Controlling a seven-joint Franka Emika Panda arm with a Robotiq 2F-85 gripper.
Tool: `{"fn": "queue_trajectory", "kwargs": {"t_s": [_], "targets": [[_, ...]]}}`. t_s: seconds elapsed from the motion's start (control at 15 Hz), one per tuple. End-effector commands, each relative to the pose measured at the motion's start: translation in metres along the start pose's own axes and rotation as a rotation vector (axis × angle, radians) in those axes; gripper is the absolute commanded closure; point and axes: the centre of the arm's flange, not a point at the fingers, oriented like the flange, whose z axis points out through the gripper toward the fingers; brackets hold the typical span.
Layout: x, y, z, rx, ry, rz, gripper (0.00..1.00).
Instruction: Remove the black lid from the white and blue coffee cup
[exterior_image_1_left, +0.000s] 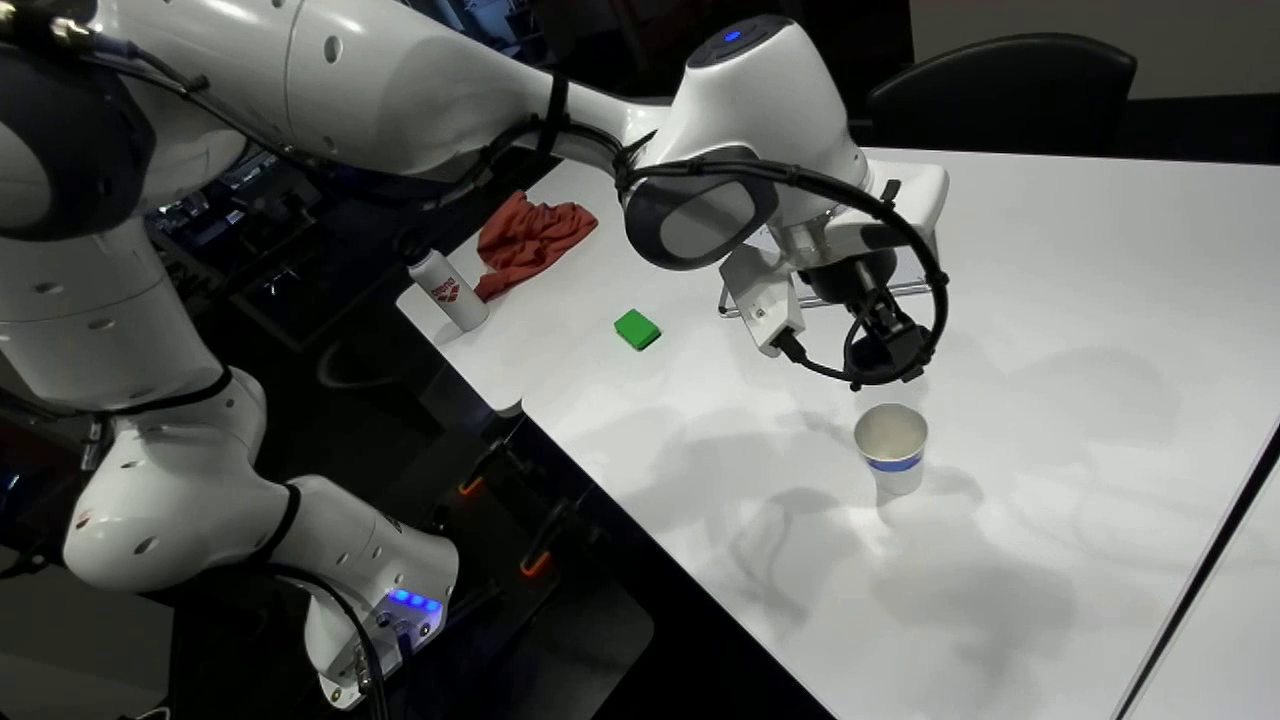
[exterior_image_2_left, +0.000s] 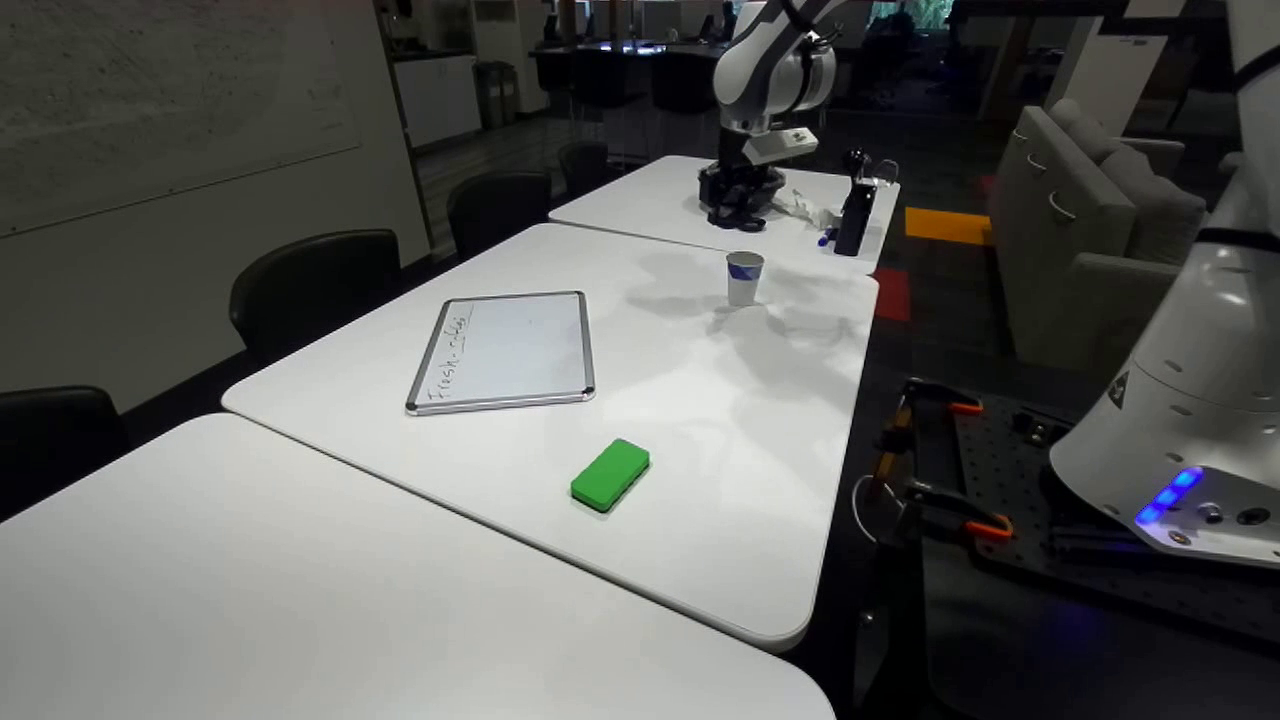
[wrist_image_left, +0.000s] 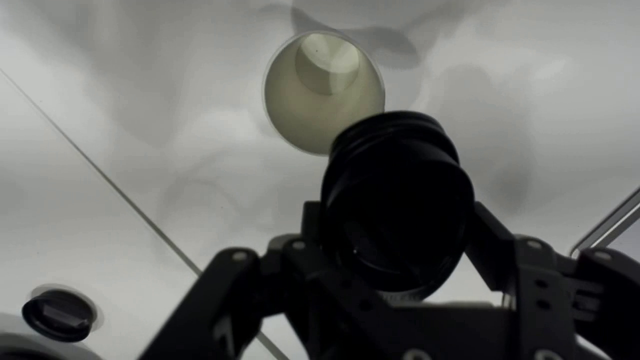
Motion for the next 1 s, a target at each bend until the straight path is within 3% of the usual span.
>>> {"fn": "queue_trajectory", "kwargs": {"t_s": [0.0, 0.53, 0.93], "targets": [[-0.020, -0.041, -0.019, 0.001, 0.010, -0.129, 0.25], [-0.082, -0.162, -0.004, -0.018, -0.027, -0.528, 0.27], [-0.137, -0.203, 0.032, 0.066, 0.009, -0.824, 0.21]]}}
